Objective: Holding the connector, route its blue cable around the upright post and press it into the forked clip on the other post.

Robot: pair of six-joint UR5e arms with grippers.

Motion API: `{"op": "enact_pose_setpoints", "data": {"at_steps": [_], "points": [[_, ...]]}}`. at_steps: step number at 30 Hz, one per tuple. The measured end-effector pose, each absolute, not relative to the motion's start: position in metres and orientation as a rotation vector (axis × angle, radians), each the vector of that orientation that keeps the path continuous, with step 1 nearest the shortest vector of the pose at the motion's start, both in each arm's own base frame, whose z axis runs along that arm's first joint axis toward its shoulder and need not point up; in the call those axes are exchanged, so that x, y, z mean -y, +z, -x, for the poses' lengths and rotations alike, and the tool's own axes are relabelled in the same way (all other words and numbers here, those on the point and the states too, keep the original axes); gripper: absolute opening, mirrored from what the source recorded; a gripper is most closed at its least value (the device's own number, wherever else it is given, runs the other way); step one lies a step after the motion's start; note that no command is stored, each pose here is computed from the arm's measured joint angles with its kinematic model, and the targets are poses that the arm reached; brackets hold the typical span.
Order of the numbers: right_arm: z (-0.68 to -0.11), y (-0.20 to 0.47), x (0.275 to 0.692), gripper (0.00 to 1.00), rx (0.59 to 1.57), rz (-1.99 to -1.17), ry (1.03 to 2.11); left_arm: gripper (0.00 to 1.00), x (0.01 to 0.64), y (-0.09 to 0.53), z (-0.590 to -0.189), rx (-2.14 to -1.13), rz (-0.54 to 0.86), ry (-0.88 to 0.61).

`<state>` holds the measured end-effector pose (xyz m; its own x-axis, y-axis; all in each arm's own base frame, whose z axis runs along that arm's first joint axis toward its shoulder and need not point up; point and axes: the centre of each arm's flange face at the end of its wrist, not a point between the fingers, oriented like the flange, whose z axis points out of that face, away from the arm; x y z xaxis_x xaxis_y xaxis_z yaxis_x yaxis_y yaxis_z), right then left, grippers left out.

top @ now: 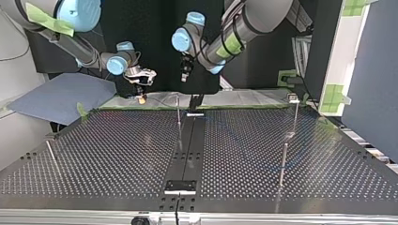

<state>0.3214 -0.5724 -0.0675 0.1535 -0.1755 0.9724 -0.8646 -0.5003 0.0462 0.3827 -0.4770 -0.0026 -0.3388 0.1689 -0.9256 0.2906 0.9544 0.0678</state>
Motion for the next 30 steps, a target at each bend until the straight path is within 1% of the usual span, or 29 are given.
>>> {"op": "enact_pose_setpoints", "data": {"at_steps": [6, 16, 21, 25, 30], "points": [[-0.328, -0.04, 0.575, 0.0, 0.95, -1.797, 1.382, 1.0, 0.478, -0.003, -0.377, -1.929, -0.332, -0.11], [-0.331, -0.014, 0.571, 0.0, 0.918, -1.782, 1.387, 1.0, 0.48, -0.003, -0.373, -1.933, -0.34, -0.108], [-0.332, 0.0, 0.56, 0.0, 0.897, -1.776, 1.392, 1.0, 0.479, -0.003, -0.373, -1.936, -0.338, -0.105], [-0.333, -0.003, 0.544, 0.0, 0.888, -1.799, 1.38, 1.0, 0.479, -0.003, -0.373, -1.937, -0.334, -0.099], [-0.334, -0.013, 0.524, 0.0, 0.9, -1.827, 1.362, 1.0, 0.477, -0.003, -0.373, -1.942, -0.32, -0.094]]}}
